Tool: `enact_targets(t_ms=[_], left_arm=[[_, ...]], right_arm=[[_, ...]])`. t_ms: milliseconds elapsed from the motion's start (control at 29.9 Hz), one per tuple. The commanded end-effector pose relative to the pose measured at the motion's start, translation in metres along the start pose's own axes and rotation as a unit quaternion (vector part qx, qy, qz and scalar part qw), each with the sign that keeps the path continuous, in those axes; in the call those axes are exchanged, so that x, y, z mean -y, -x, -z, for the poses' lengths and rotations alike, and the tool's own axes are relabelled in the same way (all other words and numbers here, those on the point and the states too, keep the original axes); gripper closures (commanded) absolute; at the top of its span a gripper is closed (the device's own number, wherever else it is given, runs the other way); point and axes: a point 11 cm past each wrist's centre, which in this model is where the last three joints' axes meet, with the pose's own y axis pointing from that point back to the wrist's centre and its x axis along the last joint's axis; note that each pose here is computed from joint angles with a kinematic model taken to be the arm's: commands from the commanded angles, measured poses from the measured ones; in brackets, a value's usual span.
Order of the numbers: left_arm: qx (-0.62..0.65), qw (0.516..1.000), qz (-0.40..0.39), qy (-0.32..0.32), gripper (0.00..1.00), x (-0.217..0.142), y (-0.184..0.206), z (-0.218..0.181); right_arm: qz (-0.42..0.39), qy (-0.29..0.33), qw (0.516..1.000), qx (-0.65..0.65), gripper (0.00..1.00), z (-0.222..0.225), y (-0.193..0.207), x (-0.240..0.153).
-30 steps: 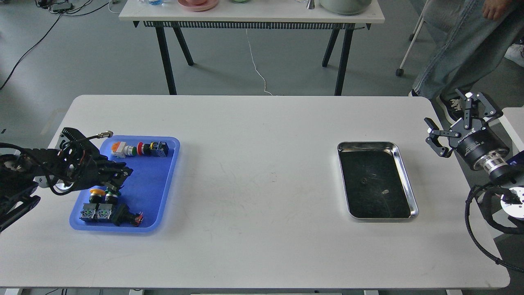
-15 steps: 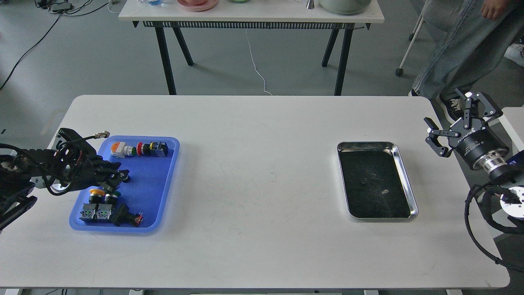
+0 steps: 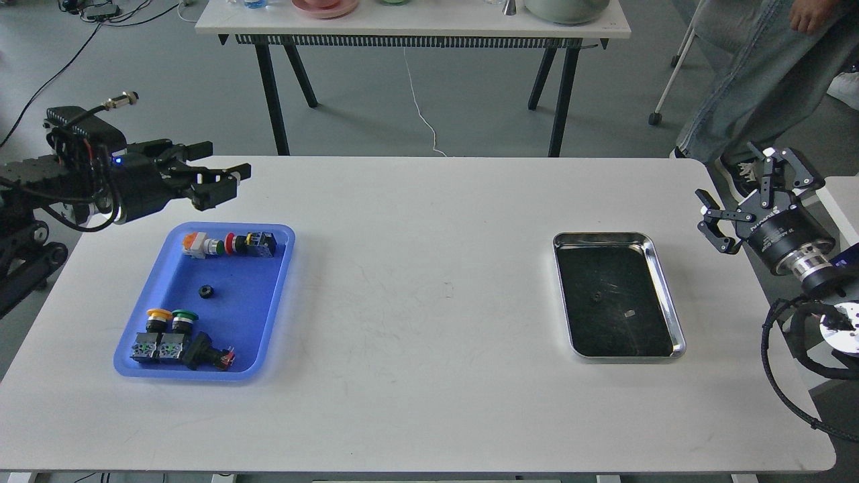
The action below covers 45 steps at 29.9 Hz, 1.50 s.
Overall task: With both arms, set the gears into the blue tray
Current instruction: 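Insert the gear into a part in the blue tray and release, then lift the left arm and reach the right gripper into the metal tray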
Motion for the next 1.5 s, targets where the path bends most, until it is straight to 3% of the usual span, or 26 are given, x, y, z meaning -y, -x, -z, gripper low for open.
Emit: enact_targets(t_ms=[0, 167, 334, 502, 669, 836, 1003, 1237, 1471], left_arm=[[-0.214, 0.964, -0.126, 0.095, 0.04, 0.013, -0.039, -0.045], [-0.409, 0.860, -0.232, 0.198, 0.01, 0.018, -0.081, -0.081], [-0.481, 0.807, -0.260, 0.223, 0.01, 0.028, -0.074, -0.090], [-0.516, 0.779, -0.273, 0.229, 0.01, 0.034, -0.060, -0.093], [-0.582, 0.733, -0.281, 0.213, 0.00, 0.038, -0.050, -0.088], [-0.609, 0.707, -0.291, 0.214, 0.01, 0.041, -0.046, -0.088], [-0.611, 0.703, -0.293, 0.215, 0.01, 0.040, -0.045, -0.087], [-0.615, 0.701, -0.292, 0.215, 0.01, 0.037, -0.041, -0.085], [-0.616, 0.701, -0.284, 0.222, 0.01, 0.037, -0.041, -0.087]], right_arm=[[0.016, 0.017, 0.999, -0.022, 0.03, -0.004, 0.005, 0.001], [0.098, 0.066, 0.983, -0.140, 0.03, 0.004, 0.032, 0.011], [0.216, 0.138, 0.904, -0.342, 0.03, 0.029, 0.069, 0.018], [0.292, 0.192, 0.775, -0.526, 0.03, 0.057, 0.096, 0.030], [0.346, 0.243, 0.604, -0.676, 0.03, 0.070, 0.114, 0.037], [0.420, 0.287, 0.421, -0.751, 0.03, 0.037, 0.134, 0.039], [0.466, 0.319, 0.293, -0.771, 0.03, 0.000, 0.137, 0.038], [0.480, 0.301, 0.212, -0.796, 0.05, -0.038, 0.130, 0.049], [0.488, 0.297, 0.232, -0.787, 0.13, -0.070, 0.125, 0.047]])
